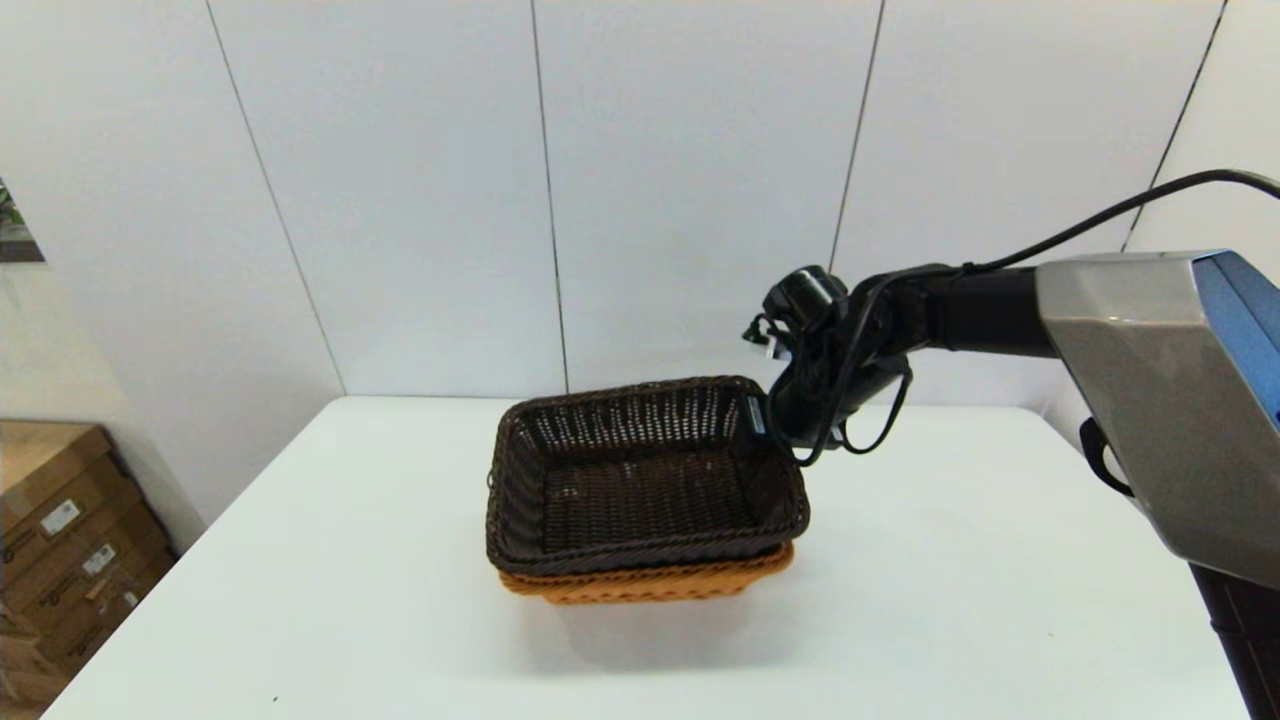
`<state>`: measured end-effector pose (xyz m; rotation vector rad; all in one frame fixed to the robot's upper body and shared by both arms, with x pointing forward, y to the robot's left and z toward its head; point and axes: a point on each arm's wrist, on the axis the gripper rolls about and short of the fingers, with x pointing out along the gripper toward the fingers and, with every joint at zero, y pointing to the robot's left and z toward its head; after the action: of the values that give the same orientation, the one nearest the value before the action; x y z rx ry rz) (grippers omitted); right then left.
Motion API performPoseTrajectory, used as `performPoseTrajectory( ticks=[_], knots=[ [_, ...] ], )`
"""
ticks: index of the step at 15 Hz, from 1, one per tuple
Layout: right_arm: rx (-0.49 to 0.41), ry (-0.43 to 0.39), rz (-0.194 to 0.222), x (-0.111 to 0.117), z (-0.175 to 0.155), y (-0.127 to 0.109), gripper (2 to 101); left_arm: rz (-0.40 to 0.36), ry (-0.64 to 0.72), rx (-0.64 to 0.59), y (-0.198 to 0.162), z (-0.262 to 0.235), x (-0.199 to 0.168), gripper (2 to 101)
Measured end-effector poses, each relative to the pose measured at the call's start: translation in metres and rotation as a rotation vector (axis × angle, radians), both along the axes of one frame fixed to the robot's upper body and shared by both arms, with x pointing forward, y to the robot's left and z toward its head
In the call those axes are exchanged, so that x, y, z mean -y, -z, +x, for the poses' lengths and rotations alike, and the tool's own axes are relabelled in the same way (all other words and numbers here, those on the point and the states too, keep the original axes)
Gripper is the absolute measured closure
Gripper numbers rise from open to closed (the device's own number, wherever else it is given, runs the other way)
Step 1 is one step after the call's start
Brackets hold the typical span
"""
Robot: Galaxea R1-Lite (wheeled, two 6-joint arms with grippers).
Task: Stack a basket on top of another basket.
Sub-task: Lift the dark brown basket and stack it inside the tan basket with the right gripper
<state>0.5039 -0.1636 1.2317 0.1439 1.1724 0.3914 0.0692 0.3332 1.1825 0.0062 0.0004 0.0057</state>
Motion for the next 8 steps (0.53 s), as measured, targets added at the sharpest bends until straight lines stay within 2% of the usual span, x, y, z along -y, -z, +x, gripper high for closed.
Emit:
performPoseTrajectory(
  ticks=[2, 5, 8],
  knots=[
    [-0.001, 0.000, 0.000, -0.0002, -0.0001, 0.0001, 86.4, 0.000, 0.000, 0.000, 0.0000, 0.0000, 0.0000, 5.4],
    [0.000, -0.002, 0.002, -0.0006, -0.0003, -0.0002, 61.7, 0.000, 0.000, 0.000, 0.0000, 0.0000, 0.0000, 5.4],
    [0.001, -0.003, 0.001, -0.0007, -0.0006, -0.0006, 43.5, 0.000, 0.000, 0.000, 0.0000, 0.0000, 0.0000, 5.4]
  ],
)
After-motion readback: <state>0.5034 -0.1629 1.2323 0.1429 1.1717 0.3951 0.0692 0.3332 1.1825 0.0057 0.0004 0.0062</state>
